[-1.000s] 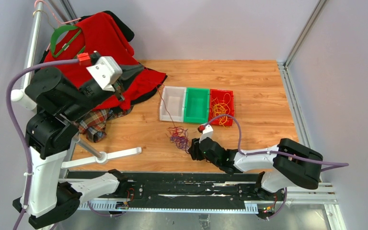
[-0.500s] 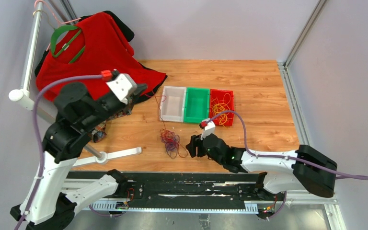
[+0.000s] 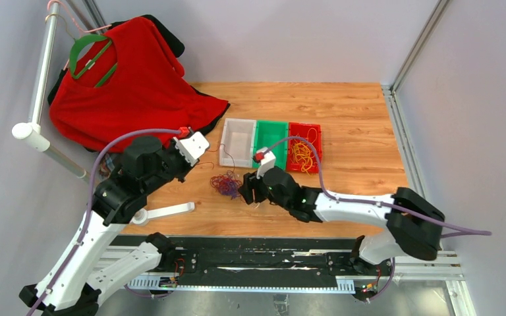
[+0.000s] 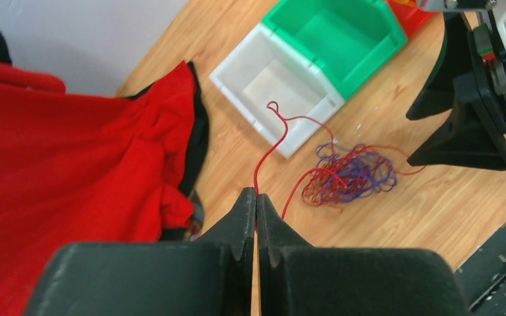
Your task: Untangle the cables
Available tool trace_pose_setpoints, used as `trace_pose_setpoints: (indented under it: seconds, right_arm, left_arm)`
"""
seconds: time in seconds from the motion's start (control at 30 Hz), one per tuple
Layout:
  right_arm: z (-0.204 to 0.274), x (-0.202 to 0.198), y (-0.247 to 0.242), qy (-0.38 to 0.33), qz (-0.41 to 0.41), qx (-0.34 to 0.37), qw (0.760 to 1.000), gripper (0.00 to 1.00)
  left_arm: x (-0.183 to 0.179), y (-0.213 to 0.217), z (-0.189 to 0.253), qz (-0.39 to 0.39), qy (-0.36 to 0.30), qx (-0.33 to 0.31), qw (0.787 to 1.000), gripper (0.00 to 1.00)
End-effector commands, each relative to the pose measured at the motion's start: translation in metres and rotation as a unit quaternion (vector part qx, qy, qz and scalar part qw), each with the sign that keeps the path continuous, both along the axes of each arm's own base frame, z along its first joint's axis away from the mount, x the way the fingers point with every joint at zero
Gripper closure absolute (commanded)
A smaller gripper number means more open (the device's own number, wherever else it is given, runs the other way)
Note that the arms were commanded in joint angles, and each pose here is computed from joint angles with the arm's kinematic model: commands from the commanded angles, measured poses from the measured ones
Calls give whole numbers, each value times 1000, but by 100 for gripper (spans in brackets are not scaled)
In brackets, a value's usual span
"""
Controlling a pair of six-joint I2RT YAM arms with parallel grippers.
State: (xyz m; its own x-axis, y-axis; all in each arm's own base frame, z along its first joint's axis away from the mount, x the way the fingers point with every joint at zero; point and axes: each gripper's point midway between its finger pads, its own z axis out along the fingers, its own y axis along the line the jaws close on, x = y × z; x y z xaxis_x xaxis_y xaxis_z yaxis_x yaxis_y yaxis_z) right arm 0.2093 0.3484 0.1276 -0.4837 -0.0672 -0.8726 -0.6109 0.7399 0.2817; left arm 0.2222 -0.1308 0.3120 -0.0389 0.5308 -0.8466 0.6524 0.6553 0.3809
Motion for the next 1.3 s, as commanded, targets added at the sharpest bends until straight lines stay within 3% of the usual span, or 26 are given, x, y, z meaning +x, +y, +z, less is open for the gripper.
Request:
trace_pose_setpoints:
  seconds: [0.0,0.13,0.27,0.3,0.37,0.4,0.5,0.57,0.7,0.83,1.1,1.27]
  right_arm:
    - [-3,13,30,10,42,-6,999,44]
    - [-27,19,52,30,60,-27,997,45]
    - [-47,22,56,52,65,-42,996,56]
    - [-53,21,54,59,64,-46,995,61]
    - [-59,18,48,64,63,-48,995,70]
    - [-59,18,46,65,61,-45,995,75]
    - [-57,16,40,65,61,-38,995,91]
    - [-55,14,39,65,65,-37,995,99]
    - [-52,13,39,68,73,-31,995,99]
    - [-50,15,37,72,71,-26,995,99]
    - [-53,16,33,89,79,-11,993,99]
    - [-54,14,35,100,88,-2,991,99]
  left_arm:
    - [0,30,-24,51,-2,59,997,99]
    - [-2,47,-50,75,5,97,992,99]
    - [5,58,-71,100,6,133,986,98]
    - [8,60,-78,105,9,145,984,91]
    - [7,55,-96,83,28,160,983,56]
    - [5,50,-108,66,44,165,983,45]
    - [-8,24,-135,-5,108,151,983,33]
    - [-22,4,-145,-74,143,139,977,33]
    - [-30,-24,-153,-166,164,129,964,35]
    - [-22,-40,-165,-206,179,134,953,39]
    - [23,-51,-204,-196,170,184,948,44]
    - [44,-57,-204,-189,136,184,955,38]
